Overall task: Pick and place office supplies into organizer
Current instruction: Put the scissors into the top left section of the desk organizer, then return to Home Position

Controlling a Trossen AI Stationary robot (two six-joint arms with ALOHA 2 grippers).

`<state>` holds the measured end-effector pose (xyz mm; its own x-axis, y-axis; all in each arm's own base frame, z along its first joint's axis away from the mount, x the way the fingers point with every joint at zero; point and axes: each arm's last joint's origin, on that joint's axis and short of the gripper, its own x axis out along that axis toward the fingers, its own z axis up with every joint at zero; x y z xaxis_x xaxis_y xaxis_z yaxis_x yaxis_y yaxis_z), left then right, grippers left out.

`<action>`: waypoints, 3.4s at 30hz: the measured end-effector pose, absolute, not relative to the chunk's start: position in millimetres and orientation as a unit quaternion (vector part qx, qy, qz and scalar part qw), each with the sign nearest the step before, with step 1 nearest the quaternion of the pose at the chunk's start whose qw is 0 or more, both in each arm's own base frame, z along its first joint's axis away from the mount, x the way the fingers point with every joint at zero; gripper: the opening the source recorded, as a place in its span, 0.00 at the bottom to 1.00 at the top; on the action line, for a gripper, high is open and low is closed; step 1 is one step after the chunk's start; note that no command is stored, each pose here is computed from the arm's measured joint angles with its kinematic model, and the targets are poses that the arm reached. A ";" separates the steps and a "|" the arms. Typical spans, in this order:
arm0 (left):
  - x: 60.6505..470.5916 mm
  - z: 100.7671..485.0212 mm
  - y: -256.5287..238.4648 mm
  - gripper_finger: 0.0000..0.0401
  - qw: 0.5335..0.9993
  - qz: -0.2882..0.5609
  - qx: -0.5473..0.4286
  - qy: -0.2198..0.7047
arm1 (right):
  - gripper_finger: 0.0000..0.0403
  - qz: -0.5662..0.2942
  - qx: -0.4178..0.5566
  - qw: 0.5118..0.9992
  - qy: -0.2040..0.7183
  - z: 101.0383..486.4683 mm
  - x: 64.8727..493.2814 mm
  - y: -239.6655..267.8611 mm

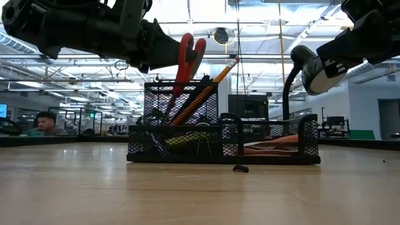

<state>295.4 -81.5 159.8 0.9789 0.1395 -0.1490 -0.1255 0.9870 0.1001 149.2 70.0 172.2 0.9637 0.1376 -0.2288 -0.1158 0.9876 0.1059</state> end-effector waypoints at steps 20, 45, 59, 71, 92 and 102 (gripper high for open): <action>293.5 150.0 -83.9 0.48 0.991 0.009 0.050 0.120 | 0.00 0.065 0.047 0.990 0.119 172.2 149.2 70.0; 179.9 257.0 -95.8 0.02 0.982 0.041 0.167 0.080 | 0.00 0.065 -0.034 0.996 0.043 186.2 153.7 66.0; 154.0 192.6 -35.3 0.01 0.988 0.078 0.130 0.007 | 0.00 -0.004 -0.016 1.000 -0.015 170.7 152.1 4.4; 117.0 174.3 -22.7 0.00 0.989 0.100 0.107 -0.015 | 0.00 -0.025 0.004 0.997 -0.072 182.3 132.4 -10.2; 113.5 148.8 -26.2 0.00 0.986 0.005 0.130 0.102 | 0.00 0.030 0.006 0.996 -0.080 184.3 128.9 -2.7; 104.5 164.2 -23.4 0.00 0.986 0.010 0.165 0.024 | 0.00 -0.021 -0.001 0.997 -0.076 184.4 123.1 -5.5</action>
<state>104.5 -23.4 164.2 0.9987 0.0278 -0.0438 -0.0120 0.9453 0.3259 123.1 -5.5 184.4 0.9874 -0.0410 0.1525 0.0412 0.9991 0.0019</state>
